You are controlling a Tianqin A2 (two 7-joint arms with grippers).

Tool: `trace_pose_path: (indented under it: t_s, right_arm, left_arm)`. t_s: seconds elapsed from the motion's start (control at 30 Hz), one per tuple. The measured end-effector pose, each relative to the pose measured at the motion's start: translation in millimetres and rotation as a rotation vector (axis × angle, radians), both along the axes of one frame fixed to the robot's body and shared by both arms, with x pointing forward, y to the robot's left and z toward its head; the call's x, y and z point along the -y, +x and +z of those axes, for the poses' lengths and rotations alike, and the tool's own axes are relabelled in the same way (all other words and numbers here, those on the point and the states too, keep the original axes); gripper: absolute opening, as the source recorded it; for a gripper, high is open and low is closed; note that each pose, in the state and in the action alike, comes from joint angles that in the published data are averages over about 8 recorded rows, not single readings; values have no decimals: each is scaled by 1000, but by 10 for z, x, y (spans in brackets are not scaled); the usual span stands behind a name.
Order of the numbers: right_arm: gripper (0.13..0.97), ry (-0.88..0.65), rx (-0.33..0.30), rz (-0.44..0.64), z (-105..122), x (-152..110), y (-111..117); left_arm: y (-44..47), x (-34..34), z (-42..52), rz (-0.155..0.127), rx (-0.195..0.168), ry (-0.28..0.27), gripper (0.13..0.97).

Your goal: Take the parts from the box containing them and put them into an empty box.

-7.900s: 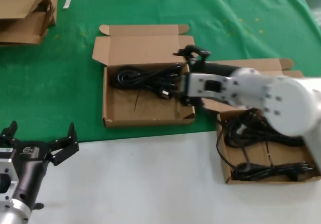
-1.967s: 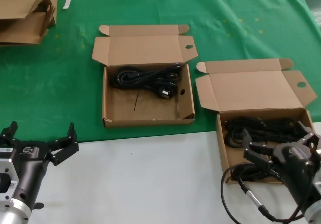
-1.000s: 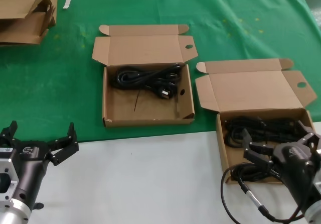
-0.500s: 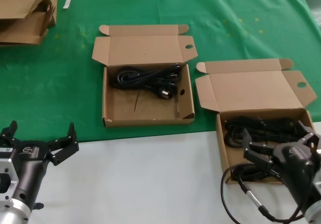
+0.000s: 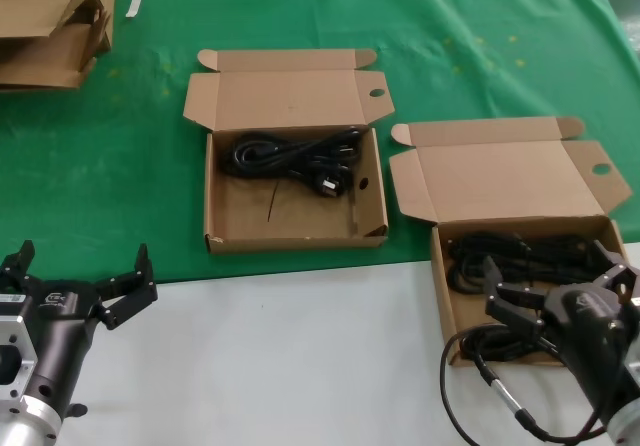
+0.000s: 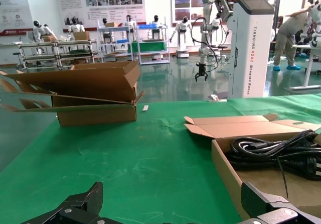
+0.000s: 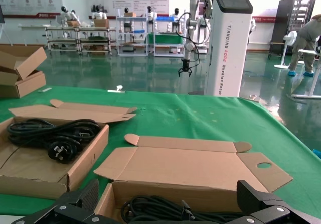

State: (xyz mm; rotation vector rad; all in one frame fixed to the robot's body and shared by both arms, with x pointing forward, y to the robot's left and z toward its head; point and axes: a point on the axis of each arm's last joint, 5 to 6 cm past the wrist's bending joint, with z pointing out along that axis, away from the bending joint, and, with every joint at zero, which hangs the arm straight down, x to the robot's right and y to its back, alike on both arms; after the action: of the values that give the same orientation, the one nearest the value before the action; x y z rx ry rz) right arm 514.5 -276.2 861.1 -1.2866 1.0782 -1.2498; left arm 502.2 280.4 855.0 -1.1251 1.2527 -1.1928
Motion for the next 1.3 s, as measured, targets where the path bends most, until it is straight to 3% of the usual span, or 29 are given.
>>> trace_pose_path:
  t_s: [1.3]
  right_arm:
    - [966,0,0,0,0,0,0]
  left_arm:
    - [0,0,0,0,0,0,966]
